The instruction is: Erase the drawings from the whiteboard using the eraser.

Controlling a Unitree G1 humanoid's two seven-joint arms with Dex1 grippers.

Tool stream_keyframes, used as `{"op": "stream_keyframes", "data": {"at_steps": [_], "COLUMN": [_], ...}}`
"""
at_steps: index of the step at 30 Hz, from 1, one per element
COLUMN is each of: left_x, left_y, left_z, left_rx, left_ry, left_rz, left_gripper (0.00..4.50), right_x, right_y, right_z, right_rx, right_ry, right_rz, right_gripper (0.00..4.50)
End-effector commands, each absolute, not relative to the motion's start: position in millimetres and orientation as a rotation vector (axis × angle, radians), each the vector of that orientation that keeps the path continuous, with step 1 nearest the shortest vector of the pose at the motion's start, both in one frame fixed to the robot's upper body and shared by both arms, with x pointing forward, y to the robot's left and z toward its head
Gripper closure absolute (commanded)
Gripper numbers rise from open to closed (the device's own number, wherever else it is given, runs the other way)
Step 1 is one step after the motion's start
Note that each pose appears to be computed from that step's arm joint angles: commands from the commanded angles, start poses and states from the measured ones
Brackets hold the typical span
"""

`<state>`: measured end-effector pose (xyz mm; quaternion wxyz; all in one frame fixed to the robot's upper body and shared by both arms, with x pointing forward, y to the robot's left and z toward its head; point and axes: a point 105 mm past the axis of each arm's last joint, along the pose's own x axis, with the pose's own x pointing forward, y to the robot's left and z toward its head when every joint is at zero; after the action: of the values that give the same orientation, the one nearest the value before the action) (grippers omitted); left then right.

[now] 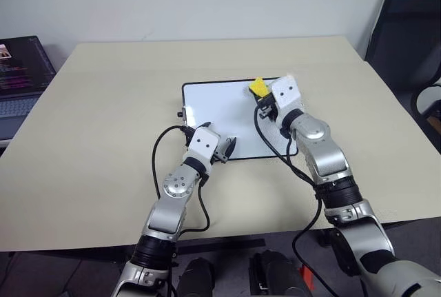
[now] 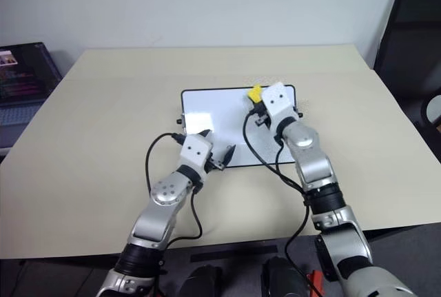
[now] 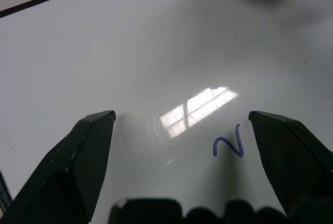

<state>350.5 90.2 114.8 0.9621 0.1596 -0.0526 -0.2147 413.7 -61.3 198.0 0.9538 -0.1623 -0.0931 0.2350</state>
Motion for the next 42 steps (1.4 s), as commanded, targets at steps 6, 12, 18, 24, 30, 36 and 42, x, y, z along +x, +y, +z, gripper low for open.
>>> {"op": "stream_keyframes", "data": {"at_steps": [6, 12, 18, 24, 30, 36, 42], "left_x": [349, 349, 351, 345, 321, 303, 291], "left_y": [93, 94, 91, 94, 95, 104, 103], "left_z": [128, 127, 128, 132, 127, 112, 100], "left_rx": [0.328, 0.327, 0.327, 0.322, 0.291, 0.312, 0.306], "left_ry": [-0.157, -0.153, -0.156, -0.163, -0.147, -0.08, -0.039], "left_rz": [-0.417, -0.413, -0.425, -0.45, -0.518, -0.476, -0.467], "left_gripper": [0.0, 0.0, 0.0, 0.0, 0.0, 0.0, 0.0], "right_x": [410, 399, 393, 372, 348, 342, 339], "right_y": [-54, -70, -86, -94, -106, -111, -108], "right_z": [173, 145, 166, 175, 166, 163, 169], "right_rx": [-0.399, -0.454, -0.357, -0.322, -0.352, -0.354, -0.342], "right_ry": [-0.107, -0.003, -0.08, -0.15, -0.157, -0.149, -0.172], "right_rz": [0.531, 0.536, 0.485, 0.54, 0.576, 0.58, 0.607], "right_gripper": [3.2, 3.2, 3.2, 3.2, 3.2, 3.2, 3.2]}}
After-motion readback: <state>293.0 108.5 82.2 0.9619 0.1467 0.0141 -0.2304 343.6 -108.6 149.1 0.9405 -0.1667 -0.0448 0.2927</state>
